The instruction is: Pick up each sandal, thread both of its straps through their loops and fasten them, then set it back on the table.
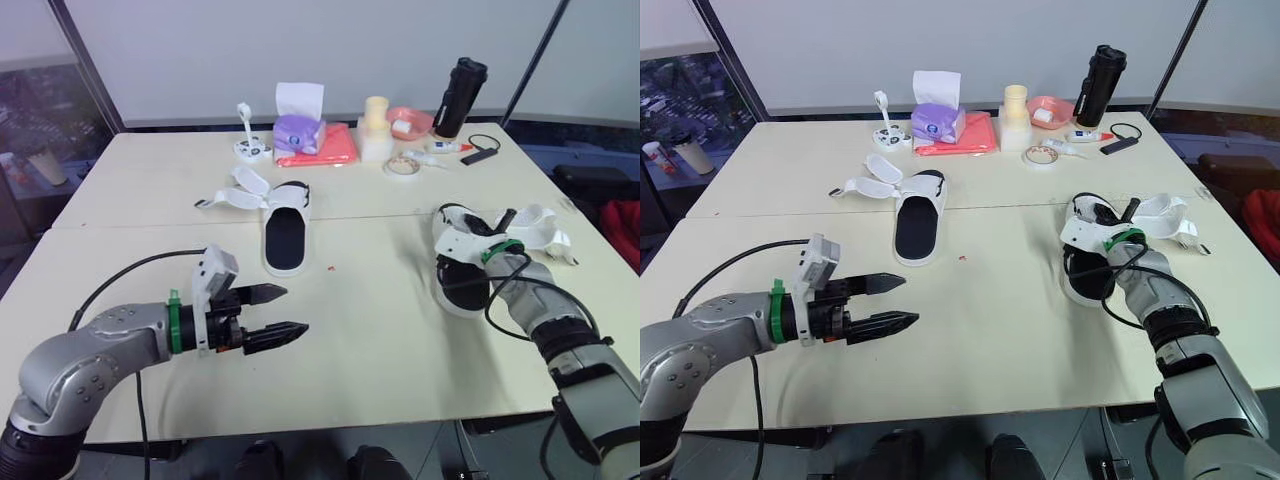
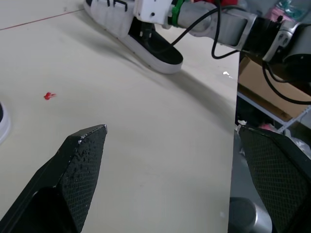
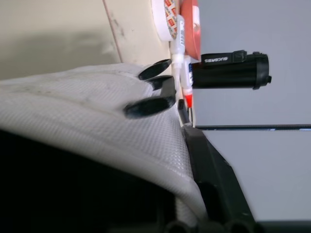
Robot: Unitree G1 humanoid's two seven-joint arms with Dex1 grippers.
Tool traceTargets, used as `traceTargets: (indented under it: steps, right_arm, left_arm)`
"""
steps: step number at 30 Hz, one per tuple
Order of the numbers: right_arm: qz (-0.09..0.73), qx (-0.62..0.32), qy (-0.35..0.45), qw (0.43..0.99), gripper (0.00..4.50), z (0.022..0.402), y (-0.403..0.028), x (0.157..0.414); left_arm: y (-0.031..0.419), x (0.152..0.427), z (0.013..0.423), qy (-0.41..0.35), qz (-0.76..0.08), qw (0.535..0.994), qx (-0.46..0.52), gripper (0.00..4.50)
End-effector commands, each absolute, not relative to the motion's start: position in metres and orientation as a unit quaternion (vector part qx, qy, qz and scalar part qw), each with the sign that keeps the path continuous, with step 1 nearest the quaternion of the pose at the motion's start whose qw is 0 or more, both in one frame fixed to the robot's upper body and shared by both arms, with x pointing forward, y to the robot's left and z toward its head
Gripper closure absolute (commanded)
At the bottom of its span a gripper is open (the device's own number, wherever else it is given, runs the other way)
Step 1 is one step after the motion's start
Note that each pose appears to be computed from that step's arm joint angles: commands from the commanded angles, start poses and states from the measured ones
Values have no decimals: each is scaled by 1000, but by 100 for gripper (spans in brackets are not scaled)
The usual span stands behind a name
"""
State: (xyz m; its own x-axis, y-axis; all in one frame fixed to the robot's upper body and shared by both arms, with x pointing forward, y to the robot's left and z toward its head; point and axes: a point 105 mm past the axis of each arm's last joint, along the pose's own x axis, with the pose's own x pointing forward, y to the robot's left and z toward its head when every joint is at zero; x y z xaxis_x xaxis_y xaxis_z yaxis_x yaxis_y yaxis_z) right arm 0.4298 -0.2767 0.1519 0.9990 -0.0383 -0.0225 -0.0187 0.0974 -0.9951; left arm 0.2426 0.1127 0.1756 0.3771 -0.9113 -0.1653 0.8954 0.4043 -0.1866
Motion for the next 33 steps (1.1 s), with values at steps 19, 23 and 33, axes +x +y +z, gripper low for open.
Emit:
traceTargets:
  steps: [19, 23, 33]
  right_arm:
    - [499, -639, -416, 412, 448, 167, -134, 310]
    - [493, -651, -424, 390, 448, 163, -124, 321]
    - [528, -623, -506, 276, 448, 142, -116, 308]
  left_arm:
    - [110, 243, 180, 105, -551, 826, -49, 0]
    - [110, 242, 179, 102, -545, 831, -53, 0]
    - [103, 239, 176, 99, -543, 831, -67, 0]
